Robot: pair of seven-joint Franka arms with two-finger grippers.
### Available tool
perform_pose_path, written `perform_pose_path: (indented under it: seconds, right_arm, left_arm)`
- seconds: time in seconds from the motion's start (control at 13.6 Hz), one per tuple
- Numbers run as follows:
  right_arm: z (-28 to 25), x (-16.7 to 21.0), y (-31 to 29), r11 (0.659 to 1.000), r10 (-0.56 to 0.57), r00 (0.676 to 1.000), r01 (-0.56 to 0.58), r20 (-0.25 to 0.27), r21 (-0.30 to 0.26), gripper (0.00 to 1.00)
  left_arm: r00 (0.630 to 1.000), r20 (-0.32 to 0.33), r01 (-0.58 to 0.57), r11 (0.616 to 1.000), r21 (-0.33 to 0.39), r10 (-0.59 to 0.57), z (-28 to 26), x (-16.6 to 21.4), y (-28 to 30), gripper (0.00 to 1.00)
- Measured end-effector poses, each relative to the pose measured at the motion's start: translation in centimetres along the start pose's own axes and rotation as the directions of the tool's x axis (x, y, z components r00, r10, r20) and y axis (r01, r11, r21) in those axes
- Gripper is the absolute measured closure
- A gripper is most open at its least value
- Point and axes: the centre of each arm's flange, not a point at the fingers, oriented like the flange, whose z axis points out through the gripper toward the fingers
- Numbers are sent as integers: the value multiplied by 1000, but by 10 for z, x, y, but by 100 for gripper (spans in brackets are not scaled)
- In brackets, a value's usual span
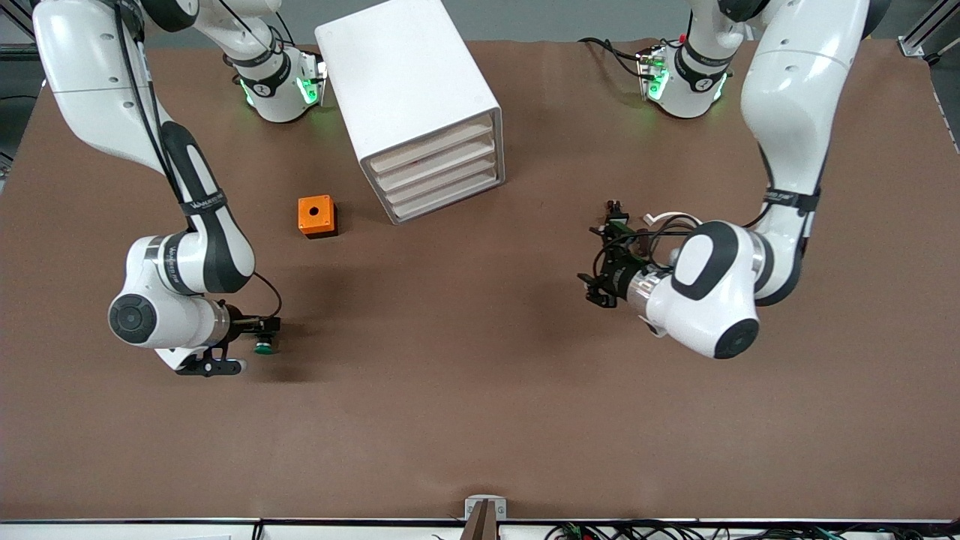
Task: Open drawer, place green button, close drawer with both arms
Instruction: 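Grasp the green button with the right gripper while the left gripper reaches the drawer, then hook the left gripper on the drawer front while the right gripper holds the button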
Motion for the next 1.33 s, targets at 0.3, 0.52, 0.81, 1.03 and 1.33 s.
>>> perform_pose_path:
  seconds: [0.3, 0.52, 0.81, 1.03, 1.33]
  right_arm:
    - [18, -2, -2, 1000, -3, 1000, 3, -29, 1, 0]
    - [23, -4, -5, 1000, -9, 1000, 9, -21, -1, 0]
    - [32, -10, -6, 1000, -11, 1000, 11, -1, -4, 0]
    - [33, -11, -8, 1000, -19, 1000, 19, 1, -11, 0]
    - [33, -11, -11, 999, -39, 999, 39, -1, -31, 44]
  left_arm:
    - [989, 88, 108, 989, 104, -117, 43, -21, 10, 0]
    - [989, 52, 129, 979, 160, -139, 88, -44, 9, 0]
    - [975, -48, 222, 943, 246, -217, 171, -56, 17, 0]
    - [953, -90, 304, 910, 282, -291, 206, -49, 26, 0]
    - [938, -109, 347, 889, 300, -329, 237, -63, 22, 0]
